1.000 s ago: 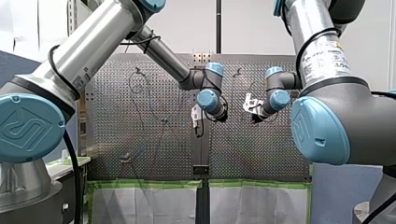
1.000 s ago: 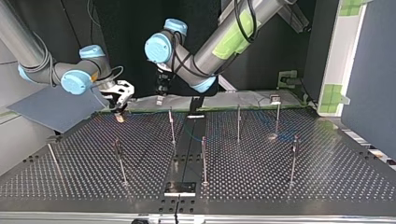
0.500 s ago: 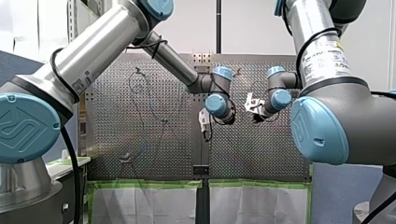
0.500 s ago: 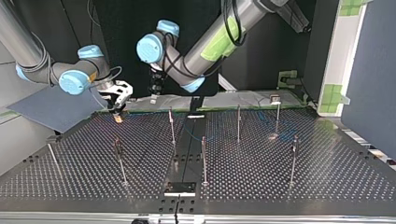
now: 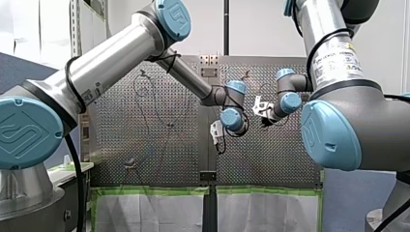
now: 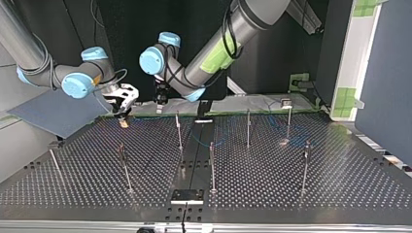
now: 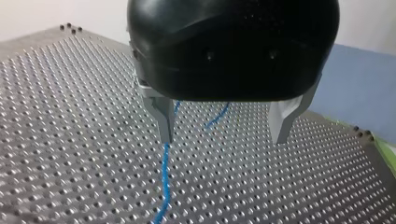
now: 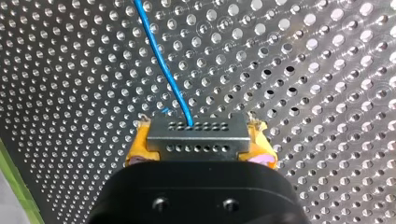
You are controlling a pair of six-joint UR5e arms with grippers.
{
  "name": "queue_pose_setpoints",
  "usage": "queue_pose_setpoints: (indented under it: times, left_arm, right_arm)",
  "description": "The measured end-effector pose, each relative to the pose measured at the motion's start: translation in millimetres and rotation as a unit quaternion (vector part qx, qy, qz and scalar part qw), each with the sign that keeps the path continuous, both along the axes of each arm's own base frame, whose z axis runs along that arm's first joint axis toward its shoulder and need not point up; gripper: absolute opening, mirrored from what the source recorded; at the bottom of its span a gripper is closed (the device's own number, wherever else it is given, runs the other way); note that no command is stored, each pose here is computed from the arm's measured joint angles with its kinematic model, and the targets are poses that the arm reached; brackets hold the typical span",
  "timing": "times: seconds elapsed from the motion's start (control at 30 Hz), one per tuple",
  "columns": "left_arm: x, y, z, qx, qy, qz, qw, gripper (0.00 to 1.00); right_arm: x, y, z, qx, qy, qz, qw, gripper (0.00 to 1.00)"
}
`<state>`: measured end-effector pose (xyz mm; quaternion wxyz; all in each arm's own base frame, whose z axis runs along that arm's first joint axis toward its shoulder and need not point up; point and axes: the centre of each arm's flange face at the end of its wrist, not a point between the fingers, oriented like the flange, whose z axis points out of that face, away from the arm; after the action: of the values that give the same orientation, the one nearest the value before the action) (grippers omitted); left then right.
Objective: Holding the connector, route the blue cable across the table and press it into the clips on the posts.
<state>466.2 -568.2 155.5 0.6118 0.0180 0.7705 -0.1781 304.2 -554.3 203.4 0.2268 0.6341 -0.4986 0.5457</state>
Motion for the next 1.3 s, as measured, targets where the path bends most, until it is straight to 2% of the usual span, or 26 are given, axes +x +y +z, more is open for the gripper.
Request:
queue_pose_setpoints:
  times: [0.13,0.3,0.47,0.7,0.9,1.07,1.2,1.3]
  left_arm:
    - [9.6,-4.6,-7,-0.002,-0.005,0.013,0.9999,1.00]
    - [21.7,-7.6,3,-0.013,-0.020,0.028,0.9993,1.00]
    - [20.6,-5.3,3,-0.008,-0.019,0.042,0.9989,1.00]
    - [22.1,0.9,-7,-0.008,-0.018,0.045,0.9988,1.00]
    - [27.9,-5.8,-4,-0.018,-0.024,0.035,0.9989,1.00]
    - [31.4,-12.8,-17,-0.007,-0.013,0.034,0.9993,1.00]
    - [38.5,-13.9,-32,0.002,0.001,0.039,0.9993,1.00]
    - [44.1,-15.5,-33,0.004,0.003,0.043,0.9990,1.00]
  right_arm:
    - [1.1,0.7,0,0.001,0.000,0.002,1.0000,0.00]
    - [2.4,1.4,0,0.001,-0.001,0.004,1.0000,0.00]
    - [2.1,1.3,0,0.001,-0.002,0.004,1.0000,0.00]
    - [2.6,1.6,0,0.001,-0.001,0.005,1.0000,0.00]
    - [2.9,1.7,0,0.000,0.000,0.005,1.0000,0.00]
    - [3.4,2.1,1,0.000,0.000,0.006,1.0000,0.00]
    - [4.0,2.5,2,0.000,-0.002,0.009,1.0000,0.00]
    - [4.0,2.6,2,-0.001,-0.002,0.010,0.9999,0.00]
